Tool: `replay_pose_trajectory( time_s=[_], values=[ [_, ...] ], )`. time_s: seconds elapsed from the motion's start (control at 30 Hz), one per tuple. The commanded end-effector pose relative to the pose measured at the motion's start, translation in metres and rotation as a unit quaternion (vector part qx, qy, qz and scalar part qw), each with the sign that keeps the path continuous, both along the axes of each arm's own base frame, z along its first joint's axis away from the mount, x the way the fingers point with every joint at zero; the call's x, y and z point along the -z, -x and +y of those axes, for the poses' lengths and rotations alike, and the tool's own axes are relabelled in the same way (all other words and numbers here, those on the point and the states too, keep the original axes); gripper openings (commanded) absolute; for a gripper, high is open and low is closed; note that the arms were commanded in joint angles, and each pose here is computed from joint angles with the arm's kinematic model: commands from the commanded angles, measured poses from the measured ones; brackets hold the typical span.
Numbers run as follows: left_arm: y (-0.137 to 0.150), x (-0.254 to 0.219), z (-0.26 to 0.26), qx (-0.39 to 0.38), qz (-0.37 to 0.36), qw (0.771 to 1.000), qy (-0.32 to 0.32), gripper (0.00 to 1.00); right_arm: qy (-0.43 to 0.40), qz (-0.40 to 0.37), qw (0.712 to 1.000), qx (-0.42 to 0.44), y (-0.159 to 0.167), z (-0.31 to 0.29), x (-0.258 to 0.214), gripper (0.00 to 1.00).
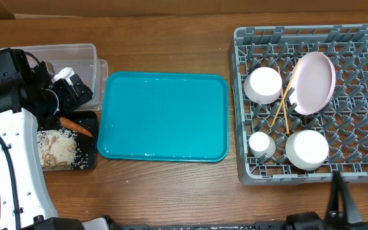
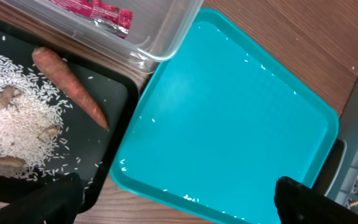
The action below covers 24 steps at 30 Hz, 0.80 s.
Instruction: Sort waste into correct bins and load items into the dishwasher
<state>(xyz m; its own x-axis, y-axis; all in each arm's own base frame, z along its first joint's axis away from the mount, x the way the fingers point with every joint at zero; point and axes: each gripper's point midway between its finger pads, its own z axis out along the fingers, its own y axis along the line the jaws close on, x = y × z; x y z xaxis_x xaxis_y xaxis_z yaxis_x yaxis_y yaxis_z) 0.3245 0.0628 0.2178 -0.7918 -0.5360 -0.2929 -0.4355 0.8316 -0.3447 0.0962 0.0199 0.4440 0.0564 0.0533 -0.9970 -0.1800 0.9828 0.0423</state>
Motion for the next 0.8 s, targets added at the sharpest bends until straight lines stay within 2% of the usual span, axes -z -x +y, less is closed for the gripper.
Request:
replay_pose_trajectory(
  time_s=[0.0,0.27,0.4,0.57,0.77],
  values=[
    [-0.002,-0.005,0.005,-0.003,-0.008,1.0,-0.006,1.0,-0.004,-0.027,1.0,-0.015,-0.014,0.007,0.034,1.0],
    [-0.002,-0.005,0.005,-0.003,-0.008,1.0,-0.006,1.0,-0.002,-0.09,0.993,-0.071,-0.074,0.035,0.098,1.0],
    [-0.002,-0.005,0.005,-0.003,-0.008,1.0,-0.006,1.0,-0.047,-0.091,0.991,-0.082,-0.1,0.04,0.13,1.0],
    [-0.002,-0.005,0.005,-0.003,-0.008,1.0,-0.007,1.0,-0.113,-0.059,0.99,-0.066,-0.128,0.035,0.183,1.0],
    [-0.002,-0.005,0.005,-0.003,-0.008,1.0,-0.007,1.0,-0.114,-0.001,0.992,-0.052,-0.142,0.034,0.24,1.0]
  ],
)
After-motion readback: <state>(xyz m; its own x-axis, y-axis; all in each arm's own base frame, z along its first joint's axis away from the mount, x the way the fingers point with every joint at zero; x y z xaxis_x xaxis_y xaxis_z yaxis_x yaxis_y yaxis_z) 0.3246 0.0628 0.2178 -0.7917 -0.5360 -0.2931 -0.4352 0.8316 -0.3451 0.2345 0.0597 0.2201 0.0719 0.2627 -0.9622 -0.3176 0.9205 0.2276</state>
